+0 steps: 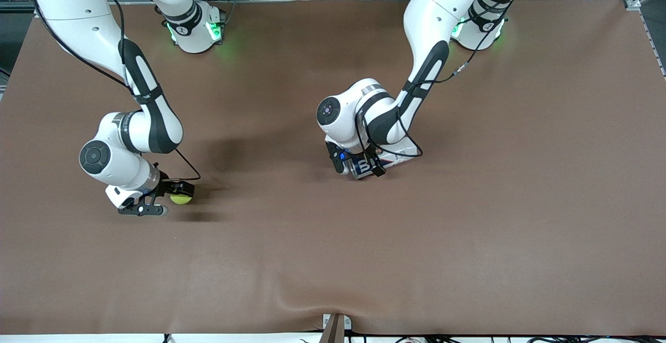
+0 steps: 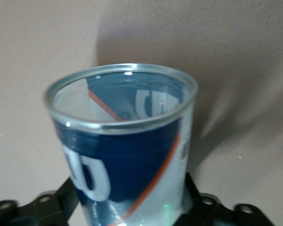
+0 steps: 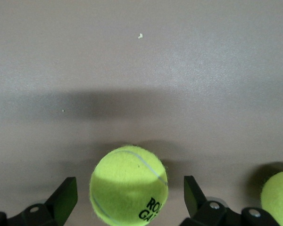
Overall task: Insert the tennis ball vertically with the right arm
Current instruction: 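Grasp the can upright with the left gripper while the right gripper grasps a ball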
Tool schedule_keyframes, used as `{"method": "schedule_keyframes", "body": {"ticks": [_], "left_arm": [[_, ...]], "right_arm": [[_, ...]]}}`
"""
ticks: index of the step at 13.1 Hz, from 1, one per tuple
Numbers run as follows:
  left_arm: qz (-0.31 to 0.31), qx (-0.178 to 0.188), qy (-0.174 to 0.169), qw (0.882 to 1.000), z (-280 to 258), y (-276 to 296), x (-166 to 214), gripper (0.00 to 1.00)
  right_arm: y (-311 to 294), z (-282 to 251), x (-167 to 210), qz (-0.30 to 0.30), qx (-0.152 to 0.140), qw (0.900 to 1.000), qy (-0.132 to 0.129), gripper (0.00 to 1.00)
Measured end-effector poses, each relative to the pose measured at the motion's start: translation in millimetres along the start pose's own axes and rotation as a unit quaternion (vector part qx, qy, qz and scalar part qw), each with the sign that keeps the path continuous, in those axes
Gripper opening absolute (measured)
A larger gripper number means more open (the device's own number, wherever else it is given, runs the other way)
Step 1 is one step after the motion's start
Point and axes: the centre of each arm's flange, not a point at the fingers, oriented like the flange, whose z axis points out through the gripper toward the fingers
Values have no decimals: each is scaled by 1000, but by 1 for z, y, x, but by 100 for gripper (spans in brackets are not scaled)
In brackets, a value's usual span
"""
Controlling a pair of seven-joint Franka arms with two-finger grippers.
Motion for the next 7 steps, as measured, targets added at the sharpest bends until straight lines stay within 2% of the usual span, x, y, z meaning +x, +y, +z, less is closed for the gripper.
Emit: {"method": "schedule_keyframes", "body": {"ticks": [1, 2, 5, 7], "left_arm": [[0, 0, 1, 1000, -1, 0, 0, 87], [-1, 1, 2, 1000, -2, -1, 1, 79], [-2, 2, 4, 1000, -4, -3, 1, 77], [-4, 4, 5, 1000, -9, -5, 1, 77]], "right_arm": [[0, 3, -1, 0, 0, 1000, -3, 100], [0, 7, -2, 0, -1, 1000, -6, 100], [-1, 11, -5, -1, -1, 1000, -9, 94], [-2, 11, -5, -2, -1, 1000, -9, 78]]}}
